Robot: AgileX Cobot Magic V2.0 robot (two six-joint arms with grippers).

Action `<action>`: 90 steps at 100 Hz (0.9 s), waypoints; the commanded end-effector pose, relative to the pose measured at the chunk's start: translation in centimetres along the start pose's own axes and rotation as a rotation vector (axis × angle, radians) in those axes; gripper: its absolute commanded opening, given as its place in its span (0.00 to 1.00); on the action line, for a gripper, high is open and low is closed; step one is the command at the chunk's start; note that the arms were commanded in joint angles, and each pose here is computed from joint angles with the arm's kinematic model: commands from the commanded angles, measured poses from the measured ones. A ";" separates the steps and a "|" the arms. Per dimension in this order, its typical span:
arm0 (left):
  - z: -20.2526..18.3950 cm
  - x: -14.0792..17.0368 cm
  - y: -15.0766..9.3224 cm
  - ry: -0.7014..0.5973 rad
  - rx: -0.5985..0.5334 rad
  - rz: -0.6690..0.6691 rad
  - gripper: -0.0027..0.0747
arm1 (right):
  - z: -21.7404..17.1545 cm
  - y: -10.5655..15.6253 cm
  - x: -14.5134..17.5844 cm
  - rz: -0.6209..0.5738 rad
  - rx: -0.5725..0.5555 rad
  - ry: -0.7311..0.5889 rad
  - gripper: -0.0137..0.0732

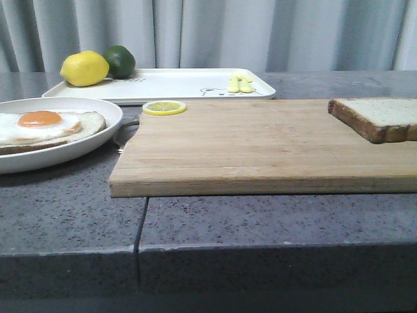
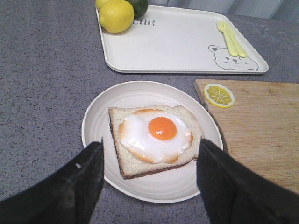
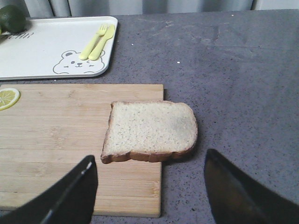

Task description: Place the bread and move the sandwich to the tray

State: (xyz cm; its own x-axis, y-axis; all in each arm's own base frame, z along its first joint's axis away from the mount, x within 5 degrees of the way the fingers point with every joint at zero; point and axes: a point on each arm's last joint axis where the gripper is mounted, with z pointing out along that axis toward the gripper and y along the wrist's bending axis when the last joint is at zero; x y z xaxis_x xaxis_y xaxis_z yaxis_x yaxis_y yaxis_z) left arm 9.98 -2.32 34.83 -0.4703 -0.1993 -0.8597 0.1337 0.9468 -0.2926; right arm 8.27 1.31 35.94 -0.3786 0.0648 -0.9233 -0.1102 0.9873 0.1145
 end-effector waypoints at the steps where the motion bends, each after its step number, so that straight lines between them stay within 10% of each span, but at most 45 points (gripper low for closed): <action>1: -0.4 -1.6 -0.4 -0.094 0.015 -0.014 0.55 | -0.3 0.1 -1.6 -0.009 0.000 -0.100 0.73; 90: -0.4 -1.6 -0.4 -0.094 0.015 -0.014 0.51 | 1.1 0.6 -2.2 -0.090 -0.055 -0.111 0.73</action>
State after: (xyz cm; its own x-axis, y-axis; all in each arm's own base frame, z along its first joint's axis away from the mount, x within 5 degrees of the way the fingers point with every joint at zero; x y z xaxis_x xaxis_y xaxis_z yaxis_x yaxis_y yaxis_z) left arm 9.99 -2.31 34.84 -0.4688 -0.1997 -0.8604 0.1336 0.9469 -0.2926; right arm 9.25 1.75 35.97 -0.3638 -0.0229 -0.9312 -0.1762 0.9833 0.0446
